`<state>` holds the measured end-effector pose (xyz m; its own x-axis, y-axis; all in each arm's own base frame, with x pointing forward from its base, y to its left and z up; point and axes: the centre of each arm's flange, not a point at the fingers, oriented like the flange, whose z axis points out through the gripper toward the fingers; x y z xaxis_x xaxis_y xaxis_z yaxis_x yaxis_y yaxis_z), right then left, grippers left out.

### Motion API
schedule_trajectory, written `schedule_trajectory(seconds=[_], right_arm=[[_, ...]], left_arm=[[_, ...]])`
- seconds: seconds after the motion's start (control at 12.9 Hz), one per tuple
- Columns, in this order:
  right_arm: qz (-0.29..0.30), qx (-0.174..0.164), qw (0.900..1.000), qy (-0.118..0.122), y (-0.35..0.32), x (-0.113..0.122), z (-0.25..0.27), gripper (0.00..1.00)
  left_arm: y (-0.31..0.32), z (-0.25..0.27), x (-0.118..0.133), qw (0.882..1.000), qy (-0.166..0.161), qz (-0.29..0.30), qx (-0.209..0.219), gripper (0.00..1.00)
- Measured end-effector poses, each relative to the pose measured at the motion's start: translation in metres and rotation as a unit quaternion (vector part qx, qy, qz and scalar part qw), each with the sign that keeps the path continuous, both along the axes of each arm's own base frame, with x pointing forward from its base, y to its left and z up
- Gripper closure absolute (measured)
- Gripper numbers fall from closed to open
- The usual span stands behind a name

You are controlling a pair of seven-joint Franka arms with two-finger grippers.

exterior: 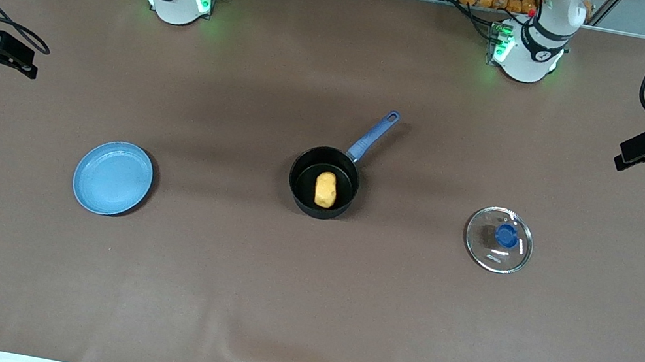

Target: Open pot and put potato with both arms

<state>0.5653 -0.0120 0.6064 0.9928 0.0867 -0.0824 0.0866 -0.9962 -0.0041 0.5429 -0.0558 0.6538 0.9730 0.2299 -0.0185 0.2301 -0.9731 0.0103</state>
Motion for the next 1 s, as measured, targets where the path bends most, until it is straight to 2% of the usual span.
schedule_trajectory(seconds=[0.15, 0.46, 0.62, 0.77, 1.0], right_arm=[[-0.007, 0.001, 1.000, -0.017, -0.007, -0.004, -0.006, 0.00], [-0.005, 0.008, 1.000, -0.018, -0.006, -0.026, -0.016, 0.00], [0.001, 0.009, 1.000, -0.020, 0.001, -0.031, -0.014, 0.00], [0.003, 0.009, 1.000, -0.021, 0.003, -0.031, -0.013, 0.00], [0.004, 0.009, 1.000, -0.019, 0.004, -0.031, -0.014, 0.00]], left_arm=[[0.001, -0.002, -0.006, 1.000, -0.005, 0.003, 0.003, 0.00], [0.000, 0.000, -0.013, 1.000, -0.005, 0.001, 0.006, 0.00], [0.000, 0.000, -0.016, 0.999, 0.000, -0.032, 0.007, 0.00], [0.008, 0.000, -0.015, 0.996, 0.001, -0.095, 0.005, 0.00], [0.021, -0.002, -0.015, 0.993, 0.003, -0.118, 0.004, 0.00]])
